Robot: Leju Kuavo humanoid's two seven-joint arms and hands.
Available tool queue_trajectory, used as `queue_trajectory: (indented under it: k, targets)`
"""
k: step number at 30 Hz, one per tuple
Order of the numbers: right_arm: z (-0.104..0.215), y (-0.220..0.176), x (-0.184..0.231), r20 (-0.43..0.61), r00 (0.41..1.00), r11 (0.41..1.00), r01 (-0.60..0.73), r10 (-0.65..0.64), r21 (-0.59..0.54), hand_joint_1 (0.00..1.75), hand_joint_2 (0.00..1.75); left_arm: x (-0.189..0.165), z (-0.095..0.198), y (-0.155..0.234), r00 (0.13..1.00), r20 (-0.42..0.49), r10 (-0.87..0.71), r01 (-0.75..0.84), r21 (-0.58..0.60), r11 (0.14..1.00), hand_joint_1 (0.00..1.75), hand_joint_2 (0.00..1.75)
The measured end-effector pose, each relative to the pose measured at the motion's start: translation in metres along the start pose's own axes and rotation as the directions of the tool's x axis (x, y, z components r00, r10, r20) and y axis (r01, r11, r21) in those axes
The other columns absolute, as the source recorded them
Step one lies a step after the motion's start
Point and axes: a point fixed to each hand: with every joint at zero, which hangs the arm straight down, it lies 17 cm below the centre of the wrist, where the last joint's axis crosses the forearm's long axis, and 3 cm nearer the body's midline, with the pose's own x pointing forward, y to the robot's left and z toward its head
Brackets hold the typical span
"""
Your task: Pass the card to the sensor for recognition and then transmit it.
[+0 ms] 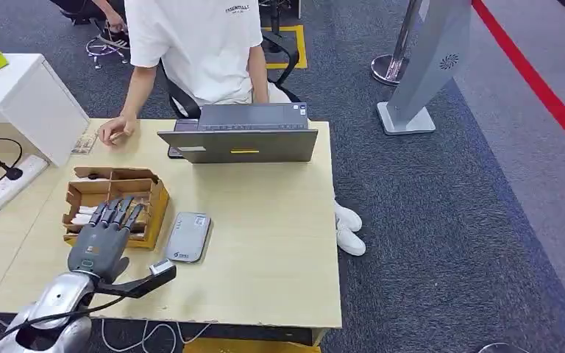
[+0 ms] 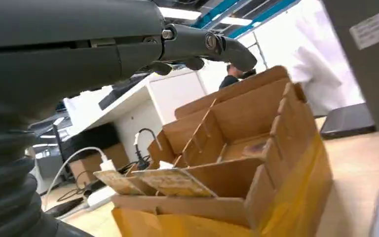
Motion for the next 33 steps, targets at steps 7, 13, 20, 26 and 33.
queue_trajectory:
  k: [7,13,20,26,33]
  targets:
    - [0.0,0.0,0.0,0.001,1.0,1.0,-0.004,0.004,0.003,0.0,1.75,-0.017,0.0,-0.002,0.998,-0.064,0.009,-0.009,0.012,1.0,0.0,1.75]
    - [0.0,0.0,0.0,0.001,1.0,1.0,-0.005,0.005,0.003,0.0,1.75,-0.022,0.0,-0.004,0.997,-0.081,0.019,-0.018,0.011,1.0,0.0,1.75]
    - [0.0,0.001,0.0,0.003,1.0,1.0,-0.007,0.007,0.011,0.0,1.75,-0.025,0.004,-0.009,0.996,-0.092,0.023,-0.023,0.003,1.0,1.75,1.75]
    - [0.0,0.001,0.001,0.007,1.0,1.0,-0.009,0.009,0.011,0.0,1.75,-0.029,0.01,-0.017,0.995,-0.099,0.02,-0.022,-0.016,1.0,1.75,1.75]
    - [0.0,0.001,0.001,0.01,1.0,1.0,-0.01,0.01,0.011,0.0,1.75,-0.031,0.013,-0.018,0.995,-0.098,0.033,-0.035,-0.019,0.999,1.75,1.75]
